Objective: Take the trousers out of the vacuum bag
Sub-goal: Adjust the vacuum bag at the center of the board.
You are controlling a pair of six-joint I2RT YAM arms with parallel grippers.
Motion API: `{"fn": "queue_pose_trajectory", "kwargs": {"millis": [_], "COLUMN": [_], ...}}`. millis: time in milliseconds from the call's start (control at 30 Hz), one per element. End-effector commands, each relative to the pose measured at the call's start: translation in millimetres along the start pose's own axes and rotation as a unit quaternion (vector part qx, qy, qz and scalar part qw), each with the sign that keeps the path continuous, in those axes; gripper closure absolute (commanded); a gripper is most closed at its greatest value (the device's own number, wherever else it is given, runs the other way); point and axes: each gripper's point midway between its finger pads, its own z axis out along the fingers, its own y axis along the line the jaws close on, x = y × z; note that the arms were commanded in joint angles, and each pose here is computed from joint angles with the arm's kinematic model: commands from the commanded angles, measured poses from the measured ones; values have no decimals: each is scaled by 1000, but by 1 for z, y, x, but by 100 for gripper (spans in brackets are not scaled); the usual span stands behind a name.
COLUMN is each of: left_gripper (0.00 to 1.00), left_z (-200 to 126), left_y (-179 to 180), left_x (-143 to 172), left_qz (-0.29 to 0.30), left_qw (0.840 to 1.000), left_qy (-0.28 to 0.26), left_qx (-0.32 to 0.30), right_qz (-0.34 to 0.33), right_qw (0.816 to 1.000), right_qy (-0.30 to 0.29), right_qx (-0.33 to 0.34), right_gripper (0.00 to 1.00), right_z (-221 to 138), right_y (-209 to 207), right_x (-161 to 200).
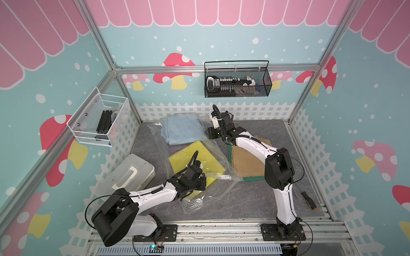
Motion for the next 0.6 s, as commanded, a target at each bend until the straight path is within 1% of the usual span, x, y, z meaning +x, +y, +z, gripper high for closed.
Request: {"fn": "queue_pose_trajectory", "kwargs": {"millis": [0,133,333,433,567], "left_gripper": [100,100,100,100,100], "left_z": [-9,-14,-27,-34,-44], "left_y": [3,-3,-5,-5,0], "left_x": [-15,-19,-27,-30,-31], "left_qz": [7,10,18,24,31], "left_qw": [1000,1000,999,999,998], "left_qy": [-21,-23,-41,-47,-53], "left_qx": [-14,-5,-5,-8,-22], "right_qz": [-15,5,63,113,163], "right_qw": [999,999,997,992,984], "right_qy": [-29,-37,-48,-52,-62], "right_qx": [9,4,-2,-9,-26], "right_gripper": [37,36,36,38,39], "right_z": [-38,-88,-153,-173,-194], "right_y": [1,4,8,7,14], "right_x": [-11,-2,43,76,114]}}
